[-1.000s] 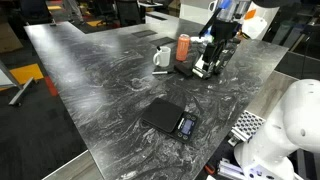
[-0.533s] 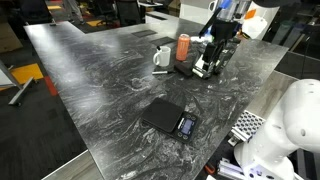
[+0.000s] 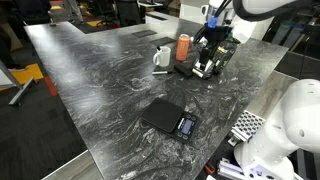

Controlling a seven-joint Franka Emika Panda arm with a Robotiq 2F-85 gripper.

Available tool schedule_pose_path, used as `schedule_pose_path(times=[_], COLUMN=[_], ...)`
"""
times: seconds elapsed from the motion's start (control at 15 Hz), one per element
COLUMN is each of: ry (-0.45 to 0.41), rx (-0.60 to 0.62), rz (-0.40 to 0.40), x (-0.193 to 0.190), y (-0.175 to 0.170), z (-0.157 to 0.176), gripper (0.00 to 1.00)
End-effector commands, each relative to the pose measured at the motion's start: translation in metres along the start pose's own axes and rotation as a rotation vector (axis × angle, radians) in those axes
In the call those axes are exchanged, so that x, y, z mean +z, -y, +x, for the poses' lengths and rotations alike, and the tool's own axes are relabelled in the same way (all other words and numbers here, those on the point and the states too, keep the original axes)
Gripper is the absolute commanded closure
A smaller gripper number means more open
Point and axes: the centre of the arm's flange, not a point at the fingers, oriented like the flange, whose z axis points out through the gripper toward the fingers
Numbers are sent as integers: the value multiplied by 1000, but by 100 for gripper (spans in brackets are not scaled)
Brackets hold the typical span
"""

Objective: Pick up the marker from the counter and put it in the mug then move the mug to the left.

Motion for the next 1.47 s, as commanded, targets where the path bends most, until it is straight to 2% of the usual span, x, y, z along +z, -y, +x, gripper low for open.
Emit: schedule_pose_path(times=[0.0,0.2,0.53,0.73,1.07,1.4], ry=[29,24,-5,54,156,280], rx=[-192,-355,-628,-764,-881,-903], rz=[-35,-19,12,25,26,1], x=[32,52,70,83,102,117], y=[-5,-5,-17,-20,-10,-1], z=[61,93,122,140,175,212], gripper=[0,0,0,0,0,0])
